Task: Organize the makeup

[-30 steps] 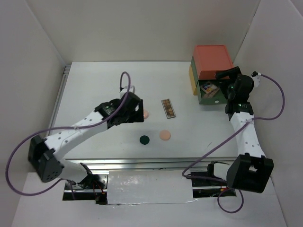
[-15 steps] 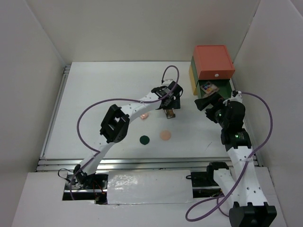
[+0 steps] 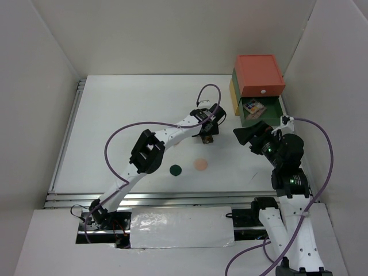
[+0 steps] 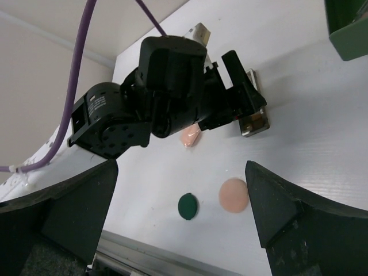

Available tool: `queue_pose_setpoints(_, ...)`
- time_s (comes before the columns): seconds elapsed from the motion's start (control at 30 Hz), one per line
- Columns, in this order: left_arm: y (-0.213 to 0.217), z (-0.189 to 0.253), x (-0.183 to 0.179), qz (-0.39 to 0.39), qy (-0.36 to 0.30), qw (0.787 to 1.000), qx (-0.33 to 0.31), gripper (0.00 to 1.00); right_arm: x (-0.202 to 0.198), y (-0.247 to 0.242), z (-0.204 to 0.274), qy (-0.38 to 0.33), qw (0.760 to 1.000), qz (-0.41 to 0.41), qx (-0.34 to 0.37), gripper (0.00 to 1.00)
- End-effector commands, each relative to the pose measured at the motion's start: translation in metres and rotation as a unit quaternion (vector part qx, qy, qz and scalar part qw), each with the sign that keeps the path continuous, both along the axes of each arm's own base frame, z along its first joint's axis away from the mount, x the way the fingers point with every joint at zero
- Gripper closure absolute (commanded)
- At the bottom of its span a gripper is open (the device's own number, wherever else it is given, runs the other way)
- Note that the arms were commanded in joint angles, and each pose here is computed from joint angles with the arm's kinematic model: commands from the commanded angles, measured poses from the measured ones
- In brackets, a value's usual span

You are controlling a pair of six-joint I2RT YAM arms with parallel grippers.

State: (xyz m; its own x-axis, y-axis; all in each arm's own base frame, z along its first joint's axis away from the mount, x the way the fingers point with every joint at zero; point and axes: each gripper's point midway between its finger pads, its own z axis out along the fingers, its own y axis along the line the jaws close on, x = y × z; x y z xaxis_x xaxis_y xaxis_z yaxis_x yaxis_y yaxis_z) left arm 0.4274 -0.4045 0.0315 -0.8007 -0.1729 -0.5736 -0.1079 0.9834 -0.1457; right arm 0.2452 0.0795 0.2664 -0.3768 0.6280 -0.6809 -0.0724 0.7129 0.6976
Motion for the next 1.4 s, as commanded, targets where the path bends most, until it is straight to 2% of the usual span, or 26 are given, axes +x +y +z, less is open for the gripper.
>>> queue_pose_setpoints(0.0,0.016,-0.04,-0.005,0.019,0.038,0.998,0.036,0.16,-0.003,0.01,0.009,-0.013,1.0,0.026,0.009,0.0)
queue_pose_setpoints(0.03,0.016,-0.044,-0.008,0.014,0.045,0.998,0.04,0.22,-0.004,0.01,0.01,-0.014,1.0,0.026,0.011,0.0)
queue_pose_setpoints(0.1,0.017,-0.049,-0.011,0.007,0.051,0.998,0.046,0.25,-0.005,0.011,0.011,-0.018,0.999,0.028,0.015,0.0)
queue_pose_setpoints(0.3,0.023,-0.056,-0.02,-0.019,0.068,0.995,0.066,0.57,-0.007,0.018,0.006,-0.017,0.998,0.045,0.031,0.0)
queue_pose_setpoints(0.37,0.023,-0.057,-0.026,-0.028,0.076,0.995,0.061,0.64,-0.008,0.021,0.003,-0.018,0.998,0.055,0.037,0.0)
queue_pose_setpoints(0.43,0.018,-0.042,-0.027,-0.036,0.07,0.996,0.04,0.8,-0.011,0.028,0.0,-0.02,0.996,0.074,0.049,0.0)
queue_pose_setpoints(0.47,0.017,-0.047,-0.031,-0.043,0.075,0.996,0.031,0.85,-0.01,0.03,-0.003,-0.025,0.995,0.081,0.059,0.0)
queue_pose_setpoints(0.57,0.014,-0.02,-0.033,-0.048,0.055,0.997,0.002,1.0,-0.014,0.039,-0.01,-0.035,0.991,0.107,0.077,0.0)
queue_pose_setpoints(0.87,0.017,0.057,-0.03,-0.051,0.0,0.998,-0.028,1.0,-0.009,0.039,-0.03,-0.034,0.99,0.106,0.082,0.0)
queue_pose_setpoints(1.17,0.021,0.121,-0.035,-0.052,-0.045,0.995,-0.075,1.0,0.001,0.046,-0.078,-0.022,0.987,0.128,0.098,0.0)
queue_pose_setpoints(1.37,0.011,0.161,-0.053,-0.063,-0.07,0.99,-0.105,1.0,0.005,0.065,-0.08,-0.033,0.977,0.17,0.124,0.01)
